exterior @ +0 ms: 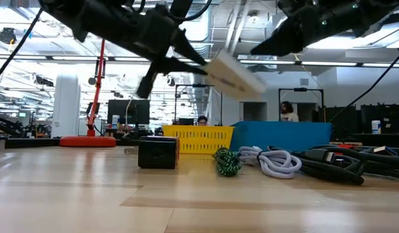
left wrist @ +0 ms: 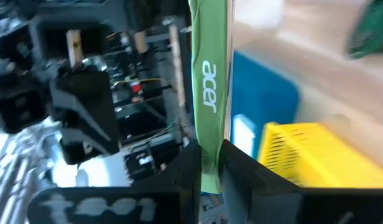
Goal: Pick and place items into bin
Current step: Put the cardreader box into the dark blue bin
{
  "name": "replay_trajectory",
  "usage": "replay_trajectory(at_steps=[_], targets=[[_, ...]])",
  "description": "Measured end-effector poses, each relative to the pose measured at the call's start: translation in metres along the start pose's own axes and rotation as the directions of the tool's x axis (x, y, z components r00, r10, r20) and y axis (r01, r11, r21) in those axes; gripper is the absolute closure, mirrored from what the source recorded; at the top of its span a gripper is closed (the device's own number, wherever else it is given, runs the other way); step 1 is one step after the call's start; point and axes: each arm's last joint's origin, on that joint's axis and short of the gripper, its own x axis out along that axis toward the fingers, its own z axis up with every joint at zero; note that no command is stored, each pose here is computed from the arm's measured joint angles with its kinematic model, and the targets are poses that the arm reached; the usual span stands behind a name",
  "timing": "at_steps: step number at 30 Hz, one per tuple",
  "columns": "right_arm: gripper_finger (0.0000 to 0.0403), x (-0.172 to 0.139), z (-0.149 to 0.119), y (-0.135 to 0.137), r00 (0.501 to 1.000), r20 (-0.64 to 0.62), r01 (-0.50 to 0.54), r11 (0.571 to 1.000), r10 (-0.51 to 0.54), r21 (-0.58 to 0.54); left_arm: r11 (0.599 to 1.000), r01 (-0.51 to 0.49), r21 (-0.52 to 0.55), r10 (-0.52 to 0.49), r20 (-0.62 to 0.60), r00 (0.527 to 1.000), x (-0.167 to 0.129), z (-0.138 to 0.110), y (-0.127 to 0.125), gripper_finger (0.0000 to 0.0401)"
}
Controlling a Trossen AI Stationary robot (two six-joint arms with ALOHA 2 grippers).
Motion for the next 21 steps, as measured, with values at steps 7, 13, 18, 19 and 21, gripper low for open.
replay_trajectory(at_steps=[7, 13, 18, 19, 21], targets=[[0.0316, -0.019, 0.015, -0.005, 0.992, 0.12, 0.041, 0.999, -0.04, -0.004, 0.995, -0.101, -0.023, 0.102, 0.031, 0.994, 0.014, -0.024, 0.022, 0.0375], [0.0316, -0.034, 0.022, -0.008, 0.983, 0.172, 0.058, 0.998, -0.057, 0.0, 0.996, -0.091, -0.017, 0.093, 0.099, 0.991, 0.028, -0.045, 0.044, 0.0376], [0.0316, -0.036, 0.023, -0.008, 0.982, 0.18, 0.06, 0.998, -0.059, 0.0, 0.996, -0.081, -0.029, 0.084, 0.104, 0.991, 0.037, -0.068, 0.06, 0.0375], [0.0316, -0.036, 0.023, -0.008, 0.982, 0.18, 0.061, 0.998, -0.06, 0.0, 0.995, -0.09, -0.034, 0.093, 0.11, 0.99, 0.039, -0.072, 0.063, 0.0375], [0.0316, -0.036, 0.023, -0.008, 0.982, 0.18, 0.061, 0.998, -0.059, 0.0, 0.994, -0.106, -0.041, 0.11, 0.116, 0.987, 0.044, -0.078, 0.067, 0.0375]])
